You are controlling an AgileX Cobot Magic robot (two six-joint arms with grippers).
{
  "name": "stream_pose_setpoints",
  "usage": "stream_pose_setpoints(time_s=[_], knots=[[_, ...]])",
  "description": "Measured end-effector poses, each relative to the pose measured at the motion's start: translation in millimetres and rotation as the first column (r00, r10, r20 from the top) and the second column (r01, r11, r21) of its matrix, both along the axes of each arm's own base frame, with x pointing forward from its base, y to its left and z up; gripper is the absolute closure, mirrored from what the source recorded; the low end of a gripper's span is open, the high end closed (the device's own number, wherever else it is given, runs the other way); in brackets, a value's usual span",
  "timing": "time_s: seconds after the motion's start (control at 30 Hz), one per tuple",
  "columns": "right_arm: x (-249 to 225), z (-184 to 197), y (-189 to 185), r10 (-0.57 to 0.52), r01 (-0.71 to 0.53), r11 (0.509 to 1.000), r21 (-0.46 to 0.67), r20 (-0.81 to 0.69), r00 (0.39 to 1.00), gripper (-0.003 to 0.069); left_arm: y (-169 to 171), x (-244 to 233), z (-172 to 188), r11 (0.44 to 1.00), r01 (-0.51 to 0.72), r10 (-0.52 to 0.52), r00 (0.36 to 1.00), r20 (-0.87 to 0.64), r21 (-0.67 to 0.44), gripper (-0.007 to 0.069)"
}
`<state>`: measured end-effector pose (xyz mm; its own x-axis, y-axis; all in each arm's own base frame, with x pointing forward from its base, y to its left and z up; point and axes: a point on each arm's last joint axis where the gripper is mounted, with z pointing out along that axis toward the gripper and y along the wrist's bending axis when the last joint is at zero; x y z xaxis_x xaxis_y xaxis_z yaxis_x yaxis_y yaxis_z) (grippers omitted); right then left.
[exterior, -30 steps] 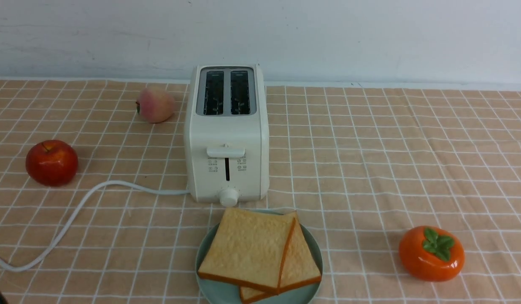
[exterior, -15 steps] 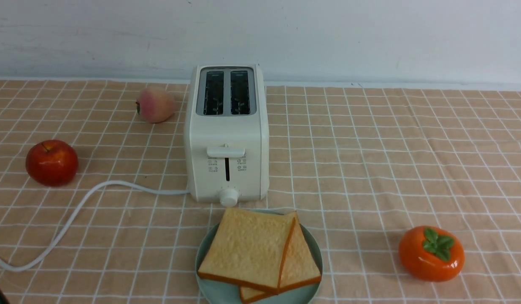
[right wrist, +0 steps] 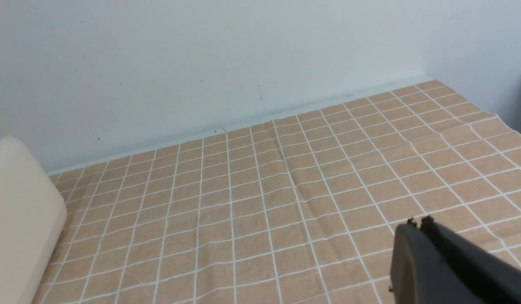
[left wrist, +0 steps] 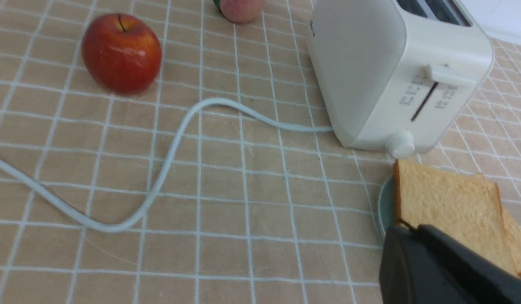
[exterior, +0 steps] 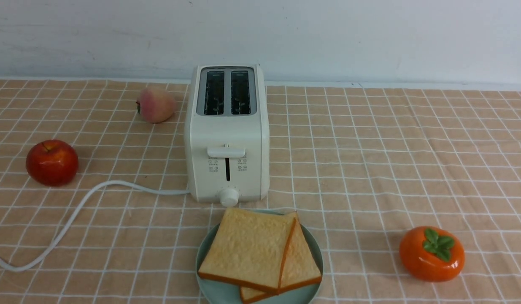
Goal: Take toasted bread from bread machine on light coffee tablecloth place on plate.
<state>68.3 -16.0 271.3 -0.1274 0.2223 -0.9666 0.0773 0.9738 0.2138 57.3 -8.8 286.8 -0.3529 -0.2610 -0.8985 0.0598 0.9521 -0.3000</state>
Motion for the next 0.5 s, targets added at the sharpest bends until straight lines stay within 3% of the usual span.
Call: stream_pose_setpoints(time_s=[0.17, 0.23, 0.33, 0.5], knots=[[0.0, 0.0, 0.0, 0.0, 0.0, 1.0, 0.0, 0.0, 1.0, 0.0653, 7.3, -8.9, -28.3, 0.996, -0.09, 0.085, 0.984, 0.156, 0.023, 0.0636], [0.0, 0.0, 0.0, 0.0, 0.0, 1.0, 0.0, 0.0, 1.0, 0.0648, 9.1, -9.9, -59.9, 0.991, -0.126, 0.114, 0.975, 0.191, 0.052, 0.0635], [0.0, 0.0, 0.0, 0.0, 0.0, 1.0, 0.0, 0.0, 1.0, 0.0647, 8.7, -5.5, -92.7, 0.99, -0.121, 0.112, 0.986, 0.121, 0.071, 0.063], [0.0, 0.0, 0.0, 0.0, 0.0, 1.0, 0.0, 0.0, 1.0, 0.0647, 7.9, -4.7, -115.9, 0.992, -0.113, 0.112, 0.993, 0.029, 0.06, 0.0625]])
